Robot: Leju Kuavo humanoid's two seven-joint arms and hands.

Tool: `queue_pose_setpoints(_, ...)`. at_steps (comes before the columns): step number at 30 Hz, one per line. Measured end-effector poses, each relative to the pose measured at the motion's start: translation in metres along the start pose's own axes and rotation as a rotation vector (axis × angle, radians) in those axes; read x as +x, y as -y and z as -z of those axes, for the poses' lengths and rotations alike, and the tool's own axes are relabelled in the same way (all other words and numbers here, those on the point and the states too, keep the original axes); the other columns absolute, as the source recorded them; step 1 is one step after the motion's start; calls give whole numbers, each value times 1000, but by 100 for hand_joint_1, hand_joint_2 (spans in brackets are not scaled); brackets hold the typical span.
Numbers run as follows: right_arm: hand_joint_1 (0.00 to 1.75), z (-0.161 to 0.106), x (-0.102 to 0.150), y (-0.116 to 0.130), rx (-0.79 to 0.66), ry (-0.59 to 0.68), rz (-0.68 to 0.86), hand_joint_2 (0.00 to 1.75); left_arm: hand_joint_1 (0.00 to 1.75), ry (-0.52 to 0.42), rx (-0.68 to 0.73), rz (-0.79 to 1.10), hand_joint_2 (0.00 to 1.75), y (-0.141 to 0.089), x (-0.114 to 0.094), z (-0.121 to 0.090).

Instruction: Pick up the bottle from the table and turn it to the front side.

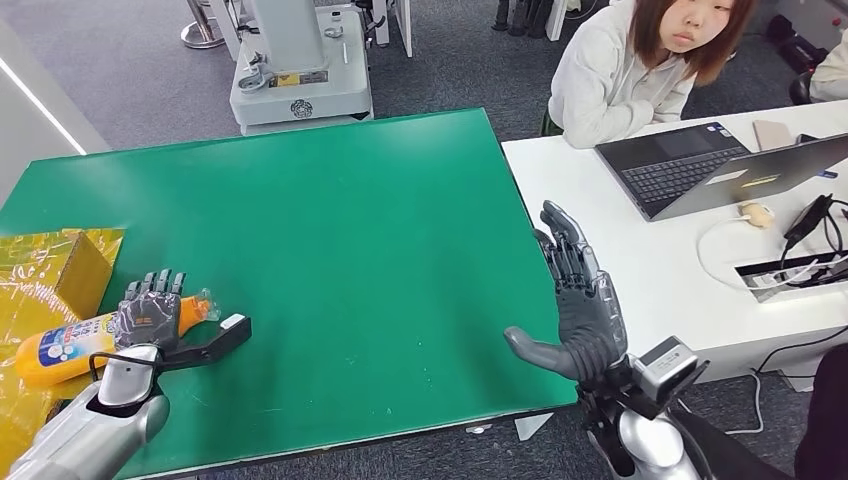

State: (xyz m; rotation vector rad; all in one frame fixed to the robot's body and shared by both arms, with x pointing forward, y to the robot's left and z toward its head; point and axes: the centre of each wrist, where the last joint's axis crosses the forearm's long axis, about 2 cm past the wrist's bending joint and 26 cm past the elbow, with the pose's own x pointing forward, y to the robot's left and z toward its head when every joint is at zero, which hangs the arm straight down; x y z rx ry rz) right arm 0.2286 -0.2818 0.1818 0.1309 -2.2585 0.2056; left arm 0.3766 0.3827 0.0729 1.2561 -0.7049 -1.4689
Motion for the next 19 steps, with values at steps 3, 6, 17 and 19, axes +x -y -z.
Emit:
queue_pose_setpoints(3, 0, 1, 0, -1, 3, -2, 7, 175, 0, 47, 38, -103, 175, 1, 5, -2)
queue_pose_setpoints(6, 0, 1, 0, -2, 4, -8, 17, 175, 0, 197, 135, -414, 175, 4, 20, -7)
queue_pose_setpoints(17, 0, -8, -13, -13, -95, -71, 80, 175, 0, 456, 930, -1296, 175, -52, 115, -70)
queue_pose_setpoints(19, 0, -12, -14, -18, -101, -82, 74, 175, 0, 483, 1010, -1286, 175, -64, 120, -81)
